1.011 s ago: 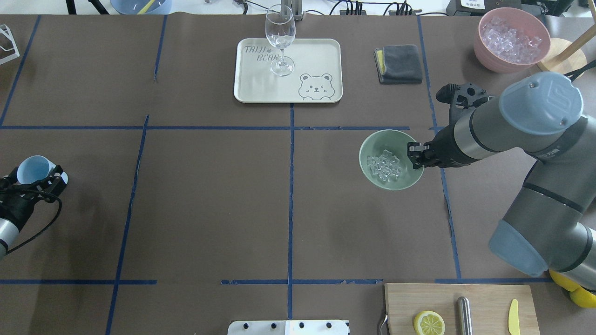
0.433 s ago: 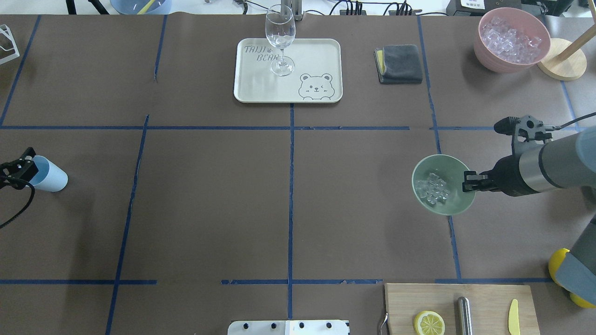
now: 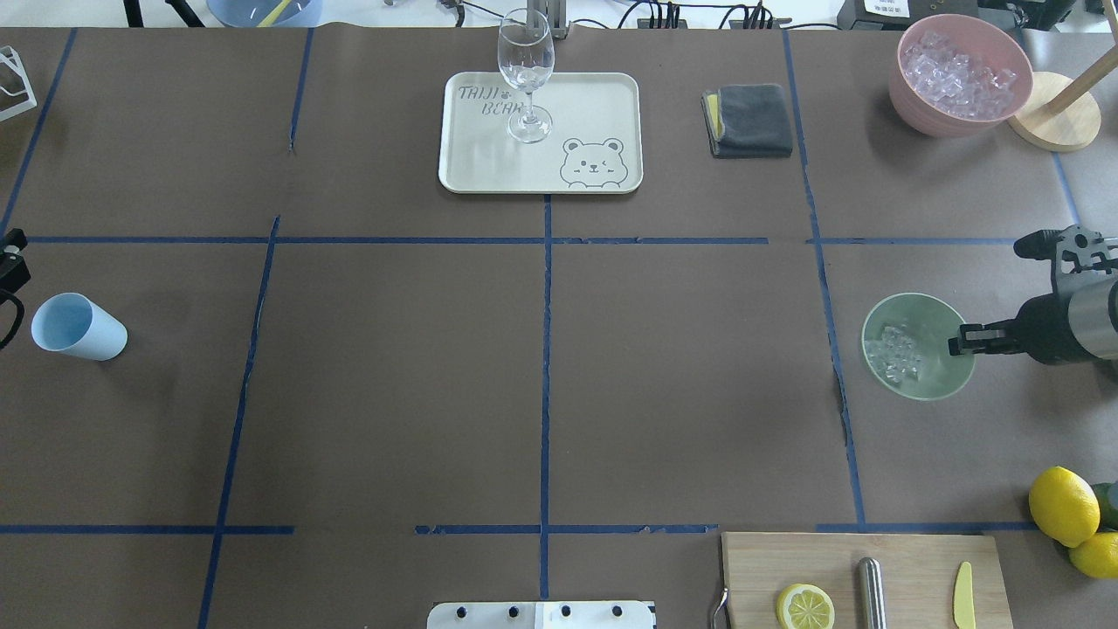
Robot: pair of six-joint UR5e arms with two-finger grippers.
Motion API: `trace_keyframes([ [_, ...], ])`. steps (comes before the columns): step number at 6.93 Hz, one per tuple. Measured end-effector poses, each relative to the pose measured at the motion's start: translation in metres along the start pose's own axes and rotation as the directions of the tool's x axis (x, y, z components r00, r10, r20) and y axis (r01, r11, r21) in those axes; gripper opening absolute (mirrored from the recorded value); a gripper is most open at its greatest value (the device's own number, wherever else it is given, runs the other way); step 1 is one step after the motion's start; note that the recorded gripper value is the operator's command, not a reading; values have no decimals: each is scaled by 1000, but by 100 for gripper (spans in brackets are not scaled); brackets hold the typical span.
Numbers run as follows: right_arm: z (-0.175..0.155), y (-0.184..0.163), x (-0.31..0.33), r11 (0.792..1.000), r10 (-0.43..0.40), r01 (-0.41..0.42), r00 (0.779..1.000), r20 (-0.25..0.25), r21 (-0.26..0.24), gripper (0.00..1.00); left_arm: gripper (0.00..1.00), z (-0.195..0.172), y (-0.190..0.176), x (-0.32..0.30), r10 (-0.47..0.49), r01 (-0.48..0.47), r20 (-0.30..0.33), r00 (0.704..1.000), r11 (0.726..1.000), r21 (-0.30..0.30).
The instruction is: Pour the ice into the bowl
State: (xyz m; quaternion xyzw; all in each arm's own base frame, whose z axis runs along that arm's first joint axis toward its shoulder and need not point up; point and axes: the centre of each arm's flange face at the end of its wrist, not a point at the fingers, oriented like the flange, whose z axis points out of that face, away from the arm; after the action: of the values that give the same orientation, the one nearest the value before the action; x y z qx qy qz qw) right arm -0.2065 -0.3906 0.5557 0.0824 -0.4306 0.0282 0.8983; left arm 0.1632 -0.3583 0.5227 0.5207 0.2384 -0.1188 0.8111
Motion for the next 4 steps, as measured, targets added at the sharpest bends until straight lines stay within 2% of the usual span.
trace_keyframes([
  [1,-1,-7,33,1000,5,-5,1000,1,-15,6,100,0,-5,-2,6,-6,-3,1000,1000,-1],
  [2,0,-10,50,1000,15,-15,1000,0,-26,93,100,0,-6,-3,9,-9,-3,1000,1000,-3],
  [3,1,-11,58,999,22,-22,1000,-1,-32,100,100,2,-4,-5,15,-15,-1,1000,1000,-11],
  [4,1,-12,61,999,25,-25,1000,-4,-31,100,100,3,-1,-6,18,-18,-10,1000,999,-31],
])
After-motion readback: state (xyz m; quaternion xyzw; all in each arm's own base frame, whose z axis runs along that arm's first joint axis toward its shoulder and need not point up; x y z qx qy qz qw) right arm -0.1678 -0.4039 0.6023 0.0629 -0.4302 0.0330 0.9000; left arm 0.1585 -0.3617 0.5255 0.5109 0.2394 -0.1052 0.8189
